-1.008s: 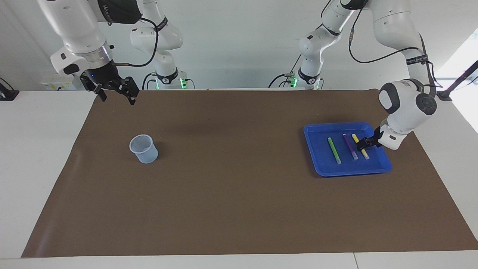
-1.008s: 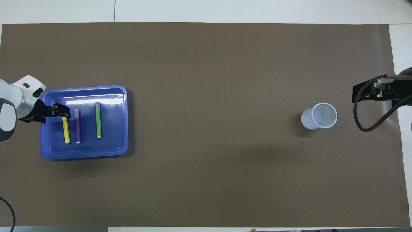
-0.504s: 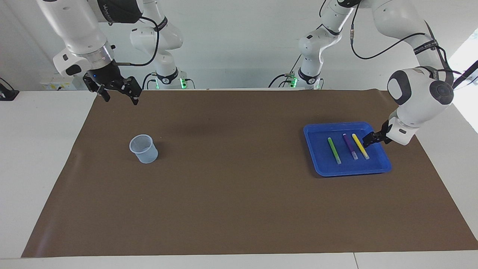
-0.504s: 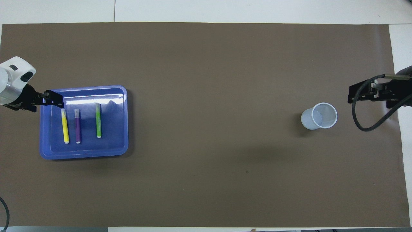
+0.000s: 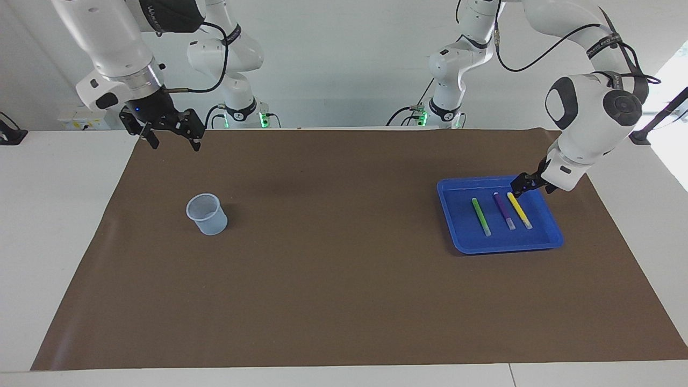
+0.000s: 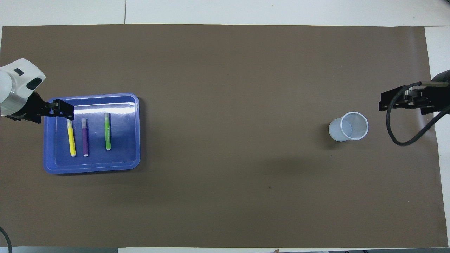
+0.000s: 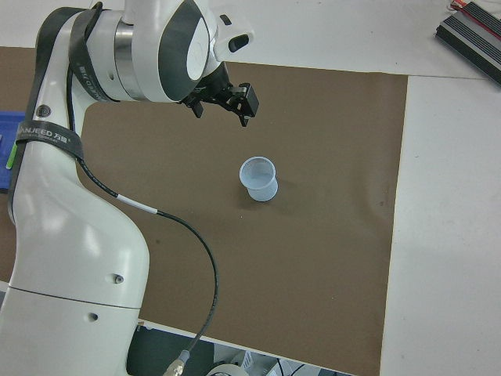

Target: Right arm passes pens to left for tray arrangement

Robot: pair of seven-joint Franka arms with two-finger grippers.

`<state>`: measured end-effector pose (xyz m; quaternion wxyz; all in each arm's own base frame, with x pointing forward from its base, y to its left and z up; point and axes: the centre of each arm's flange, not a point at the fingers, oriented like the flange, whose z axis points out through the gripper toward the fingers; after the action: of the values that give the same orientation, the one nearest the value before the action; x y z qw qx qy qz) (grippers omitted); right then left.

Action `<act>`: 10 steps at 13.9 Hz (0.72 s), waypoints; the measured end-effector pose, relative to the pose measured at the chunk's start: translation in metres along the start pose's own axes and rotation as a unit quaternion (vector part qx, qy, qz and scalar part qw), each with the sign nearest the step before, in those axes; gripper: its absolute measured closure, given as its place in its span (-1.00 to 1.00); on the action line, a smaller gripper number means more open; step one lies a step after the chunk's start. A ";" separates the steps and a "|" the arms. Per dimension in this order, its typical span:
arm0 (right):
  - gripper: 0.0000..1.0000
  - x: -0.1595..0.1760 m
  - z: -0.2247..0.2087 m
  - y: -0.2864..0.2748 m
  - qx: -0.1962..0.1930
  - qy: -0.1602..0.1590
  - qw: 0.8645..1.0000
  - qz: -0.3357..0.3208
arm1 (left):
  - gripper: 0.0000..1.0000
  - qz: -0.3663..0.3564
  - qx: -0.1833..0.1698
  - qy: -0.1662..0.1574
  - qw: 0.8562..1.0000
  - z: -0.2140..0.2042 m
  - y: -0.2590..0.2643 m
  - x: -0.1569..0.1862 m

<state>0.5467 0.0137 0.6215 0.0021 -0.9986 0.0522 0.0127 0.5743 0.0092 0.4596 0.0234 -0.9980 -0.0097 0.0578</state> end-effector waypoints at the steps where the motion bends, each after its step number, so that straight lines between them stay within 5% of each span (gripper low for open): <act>1: -1.00 0.000 0.000 0.000 0.000 0.000 1.000 0.000 | -1.00 0.003 -0.005 -0.001 1.000 -0.003 0.007 -0.002; 5: -1.00 0.000 0.000 0.003 0.000 0.000 1.000 0.003 | -1.00 -0.029 -0.014 -0.029 0.999 -0.025 0.033 -0.018; 10: -1.00 0.001 0.000 0.005 0.000 0.000 1.000 0.004 | -1.00 -0.022 -0.016 -0.010 1.000 -0.112 0.049 -0.071</act>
<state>0.5468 0.0089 0.6215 0.0023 -0.9983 0.0566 0.0128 0.5174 -0.0460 0.5763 0.0082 -0.9971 -0.0330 0.0674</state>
